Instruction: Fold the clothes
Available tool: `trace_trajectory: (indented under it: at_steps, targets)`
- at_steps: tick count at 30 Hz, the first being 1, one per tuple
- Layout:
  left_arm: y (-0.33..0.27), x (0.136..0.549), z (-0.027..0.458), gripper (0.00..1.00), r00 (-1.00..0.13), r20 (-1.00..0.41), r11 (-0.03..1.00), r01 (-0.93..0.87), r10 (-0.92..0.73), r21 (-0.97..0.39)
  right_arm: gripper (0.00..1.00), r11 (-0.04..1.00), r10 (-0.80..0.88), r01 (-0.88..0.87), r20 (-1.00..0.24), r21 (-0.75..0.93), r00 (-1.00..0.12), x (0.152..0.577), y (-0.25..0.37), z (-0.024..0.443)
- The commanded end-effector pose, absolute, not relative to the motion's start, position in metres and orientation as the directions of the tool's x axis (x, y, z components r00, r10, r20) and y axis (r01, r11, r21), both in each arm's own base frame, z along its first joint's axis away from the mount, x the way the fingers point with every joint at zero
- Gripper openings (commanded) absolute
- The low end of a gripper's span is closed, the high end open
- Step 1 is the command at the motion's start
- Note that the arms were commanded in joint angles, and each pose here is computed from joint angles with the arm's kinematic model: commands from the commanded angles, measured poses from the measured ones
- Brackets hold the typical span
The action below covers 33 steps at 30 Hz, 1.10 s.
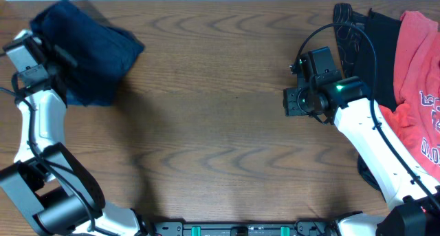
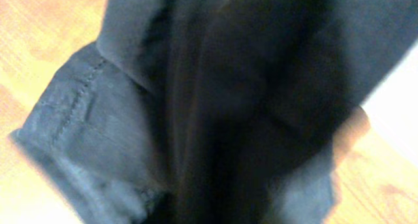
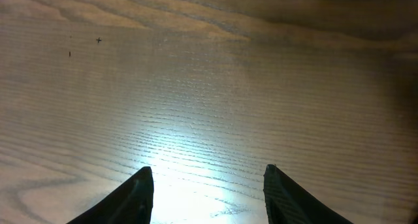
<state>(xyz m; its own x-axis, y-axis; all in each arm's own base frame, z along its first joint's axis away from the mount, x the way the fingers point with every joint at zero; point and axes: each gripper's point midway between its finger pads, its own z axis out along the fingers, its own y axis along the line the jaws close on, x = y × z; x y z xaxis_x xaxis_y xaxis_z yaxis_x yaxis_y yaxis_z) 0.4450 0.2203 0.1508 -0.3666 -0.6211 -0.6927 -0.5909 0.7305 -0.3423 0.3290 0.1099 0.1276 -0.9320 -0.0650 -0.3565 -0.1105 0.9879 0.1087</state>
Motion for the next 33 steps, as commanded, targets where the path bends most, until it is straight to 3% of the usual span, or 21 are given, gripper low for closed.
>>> trace_trajectory:
  at_steps: [1, 8, 13, 18, 23, 27, 30, 33]
  targets:
    - [0.236, 0.435, 0.146, 0.96, -0.352, -0.681, 0.698, -0.636, -0.643, -0.330, 0.54, 0.987, -0.084, -0.126, -0.358, 0.097, -0.930, 0.330, 0.111, 0.127]
    - [0.227, 0.426, 0.148, 0.98, -0.383, -0.660, 0.704, -0.635, -0.646, -0.319, 0.59, 0.988, -0.048, -0.101, -0.394, 0.115, -0.918, 0.340, 0.112, 0.131]
    - [0.167, 0.442, 0.147, 0.98, -0.540, -0.654, 0.831, -0.483, -0.530, -0.275, 0.63, 0.971, 0.183, 0.082, -0.475, 0.226, -0.861, 0.372, 0.102, 0.146]
    - [0.073, 0.449, 0.131, 0.98, -0.709, -0.596, 0.926, -0.299, -0.378, -0.232, 0.68, 0.956, 0.259, 0.132, -0.549, 0.260, -0.795, 0.400, 0.073, 0.160]
    - [-0.008, 0.403, 0.099, 0.98, -0.889, -0.389, 0.964, -0.178, -0.243, -0.195, 0.75, 0.972, 0.228, 0.160, -0.511, 0.174, -0.829, 0.388, 0.026, 0.148]
    - [-0.032, 0.345, 0.087, 0.98, -0.967, -0.178, 0.975, -0.156, -0.183, -0.156, 0.63, 0.955, 0.297, 0.261, -0.378, 0.143, -0.877, 0.351, -0.001, 0.135]
    - [-0.038, 0.319, 0.098, 0.98, -0.978, -0.134, 0.979, -0.142, -0.162, -0.147, 0.62, 0.951, 0.308, 0.277, -0.356, 0.136, -0.882, 0.335, -0.005, 0.141]
    - [-0.045, 0.301, 0.117, 0.98, -0.971, -0.197, 0.982, -0.104, -0.135, -0.158, 0.61, 0.952, 0.307, 0.268, -0.406, 0.151, -0.861, 0.327, -0.004, 0.158]
